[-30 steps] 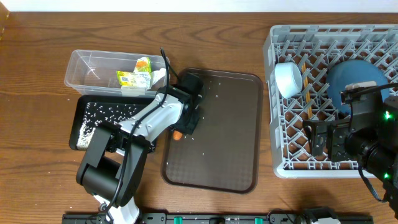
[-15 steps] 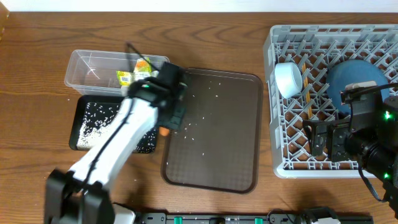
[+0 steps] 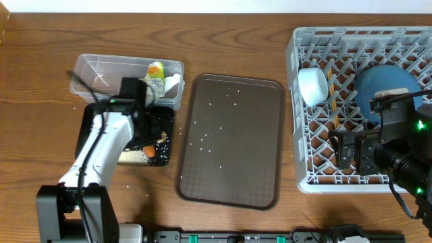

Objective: Sort waste into correct bins and load items into the dishwasher rack
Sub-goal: 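Grasp the orange carrot on the brown tray with the left gripper, then lower the carrot onto the black rice tray and open the left gripper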

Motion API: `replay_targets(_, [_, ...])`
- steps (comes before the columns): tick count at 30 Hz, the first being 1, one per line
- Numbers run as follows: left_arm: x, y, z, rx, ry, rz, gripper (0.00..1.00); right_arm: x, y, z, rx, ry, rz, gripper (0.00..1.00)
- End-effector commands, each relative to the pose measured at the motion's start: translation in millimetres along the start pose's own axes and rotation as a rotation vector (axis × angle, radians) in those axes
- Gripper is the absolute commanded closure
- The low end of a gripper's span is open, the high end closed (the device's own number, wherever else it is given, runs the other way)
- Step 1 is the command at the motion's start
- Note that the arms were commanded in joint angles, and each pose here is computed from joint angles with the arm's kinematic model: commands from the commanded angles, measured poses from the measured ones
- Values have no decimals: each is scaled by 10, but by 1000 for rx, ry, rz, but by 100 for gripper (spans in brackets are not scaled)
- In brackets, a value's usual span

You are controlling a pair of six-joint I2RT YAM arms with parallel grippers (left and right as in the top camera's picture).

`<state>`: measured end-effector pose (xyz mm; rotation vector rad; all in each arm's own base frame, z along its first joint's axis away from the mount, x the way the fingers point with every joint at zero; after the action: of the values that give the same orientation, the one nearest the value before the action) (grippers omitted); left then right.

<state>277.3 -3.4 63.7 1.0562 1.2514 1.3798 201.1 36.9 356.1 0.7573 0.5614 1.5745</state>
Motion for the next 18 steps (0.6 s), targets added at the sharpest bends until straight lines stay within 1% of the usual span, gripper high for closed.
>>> replay_targets(1, [159, -101, 42, -24, 203, 4, 81, -33, 16, 11, -8, -14, -17, 1])
replay_targets(3, [202, -116, 127, -60, 282, -7, 81, -33, 16, 12, -8, -14, -17, 1])
replay_targets(4, [205, -112, 179, -80, 309, -18, 77, -33, 16, 12, -8, -14, -17, 1])
replay_targets(5, [193, -106, 214, -92, 322, -31, 45, -33, 16, 11, -8, -14, -17, 1])
replay_targets(6, [165, -97, 242, -101, 324, -53, 26, -33, 16, 12, -8, -14, -17, 1])
replay_targets(7, [129, -85, 261, -103, 323, -77, 13, -33, 16, 11, -8, -14, -17, 1])
replay_targets(8, [106, -72, 269, -104, 321, -91, 10, -33, 16, 12, -8, -14, -17, 1])
replay_targets(13, [94, 92, 316, -142, 288, -104, 9, -33, 16, 10, -7, -15, -17, 1])
replay_targets(15, [81, 265, 323, -165, 260, -115, 9, -33, 16, 9, -7, -15, -17, 1])
replay_targets(18, [6, 609, 295, -215, 159, -166, 9, -34, 16, 6, -6, -15, -17, 1])
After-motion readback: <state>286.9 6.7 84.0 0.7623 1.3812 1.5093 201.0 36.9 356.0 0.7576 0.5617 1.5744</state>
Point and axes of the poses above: each gripper's point midway between its finger pads, its own y axis back along the fingers, its own x axis along the line the jaws close on, z = x × y, the point moved 1 cm from there along y, back along the fingers, and after that the axes turned 9 degrees about -y, right-handed, at the moved point
